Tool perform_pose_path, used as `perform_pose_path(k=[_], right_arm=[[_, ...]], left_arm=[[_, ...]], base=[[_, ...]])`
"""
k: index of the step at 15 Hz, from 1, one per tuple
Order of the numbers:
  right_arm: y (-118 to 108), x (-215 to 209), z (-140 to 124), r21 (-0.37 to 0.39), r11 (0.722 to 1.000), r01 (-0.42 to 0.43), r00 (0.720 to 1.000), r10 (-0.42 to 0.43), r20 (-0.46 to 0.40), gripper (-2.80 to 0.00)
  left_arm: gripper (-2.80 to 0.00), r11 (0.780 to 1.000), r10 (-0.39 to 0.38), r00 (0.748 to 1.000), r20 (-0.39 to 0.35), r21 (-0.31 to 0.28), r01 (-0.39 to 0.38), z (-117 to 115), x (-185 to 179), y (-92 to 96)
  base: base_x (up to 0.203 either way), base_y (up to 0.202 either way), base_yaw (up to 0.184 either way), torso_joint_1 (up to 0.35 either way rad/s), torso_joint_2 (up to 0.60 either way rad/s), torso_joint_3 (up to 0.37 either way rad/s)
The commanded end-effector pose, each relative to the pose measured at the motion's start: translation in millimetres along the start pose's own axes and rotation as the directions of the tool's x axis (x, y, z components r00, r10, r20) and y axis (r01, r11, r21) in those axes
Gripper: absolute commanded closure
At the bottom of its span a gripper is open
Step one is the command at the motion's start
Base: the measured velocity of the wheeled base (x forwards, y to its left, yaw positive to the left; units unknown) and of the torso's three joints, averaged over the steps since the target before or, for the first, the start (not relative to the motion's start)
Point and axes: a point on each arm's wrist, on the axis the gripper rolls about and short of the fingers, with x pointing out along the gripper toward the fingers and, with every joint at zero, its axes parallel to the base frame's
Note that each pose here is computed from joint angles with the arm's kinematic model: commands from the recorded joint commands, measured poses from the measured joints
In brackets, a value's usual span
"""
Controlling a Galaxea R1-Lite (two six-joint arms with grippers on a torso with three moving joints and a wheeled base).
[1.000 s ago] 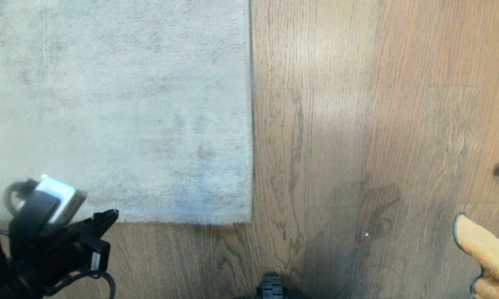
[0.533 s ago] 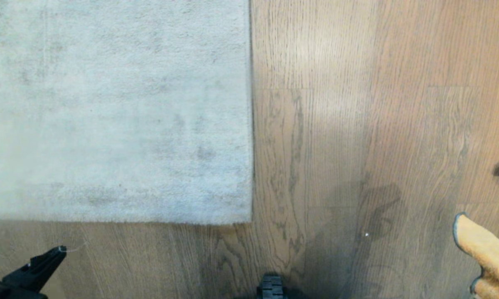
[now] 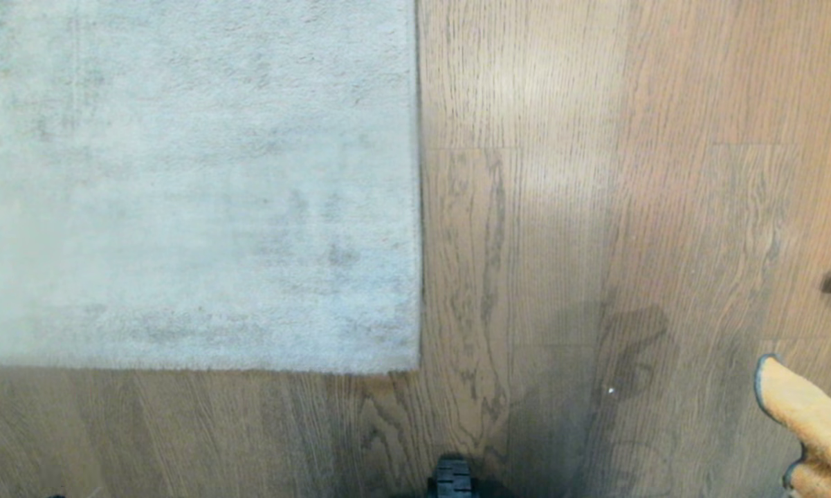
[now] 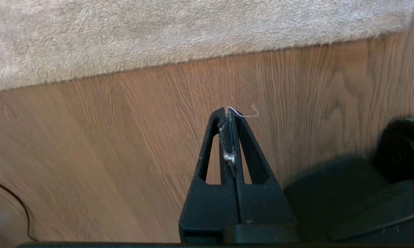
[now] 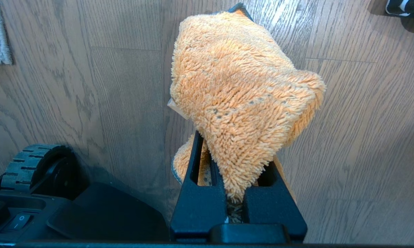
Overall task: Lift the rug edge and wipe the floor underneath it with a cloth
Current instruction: Put down the rag
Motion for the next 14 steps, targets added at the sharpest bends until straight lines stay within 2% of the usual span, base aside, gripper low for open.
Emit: perform_pose_path(k=[1, 2, 4, 5, 9, 12, 14], right_arm=[[0, 0, 0, -0.001, 1.0, 0.0, 1.0, 0.0, -0.001, 0.0], [0, 0, 0, -0.001, 1.0, 0.0, 1.0, 0.0, -0.001, 0.0], [0, 0, 0, -0.001, 1.0, 0.0, 1.0, 0.0, -0.001, 0.0], [0, 0, 0, -0.001, 1.0, 0.0, 1.0, 0.0, -0.001, 0.0], [0, 0, 0, -0.001, 1.0, 0.0, 1.0, 0.0, -0.001, 0.0], [0, 0, 0, -0.001, 1.0, 0.0, 1.0, 0.0, -0.001, 0.0], [0, 0, 0, -0.001, 1.0, 0.0, 1.0, 0.0, -0.001, 0.0]], left_arm=[[0.0, 1.0, 0.007, 1.0, 0.029, -0.008, -0.006, -3, -5, 0.1], [0.0, 1.0, 0.008, 1.0, 0.007, -0.011, -0.007, -5, -4, -0.3], [0.0, 0.998, -0.06, 0.997, -0.04, -0.018, 0.059, -12, -6, -2.9], [0.0, 0.997, -0.073, 0.997, -0.035, -0.022, 0.073, -14, -7, -3.5], [0.0, 0.998, -0.041, 0.999, 0.011, -0.051, 0.042, -16, -12, -3.8], [0.0, 0.997, -0.001, 0.995, 0.103, -0.072, 0.008, -18, -19, -4.0], [0.0, 0.992, 0.026, 0.982, 0.187, -0.123, -0.003, -22, -25, -4.2]], base=[[0.0, 0.0, 0.0, 0.0, 0.0, 0.0], [0.0, 0.0, 0.0, 0.0, 0.0, 0.0], [0.0, 0.0, 0.0, 0.0, 0.0, 0.0], [0.0, 0.0, 0.0, 0.0, 0.0, 0.0], [0.0, 0.0, 0.0, 0.0, 0.0, 0.0], [0.0, 0.0, 0.0, 0.0, 0.0, 0.0], [0.0, 0.0, 0.0, 0.0, 0.0, 0.0]])
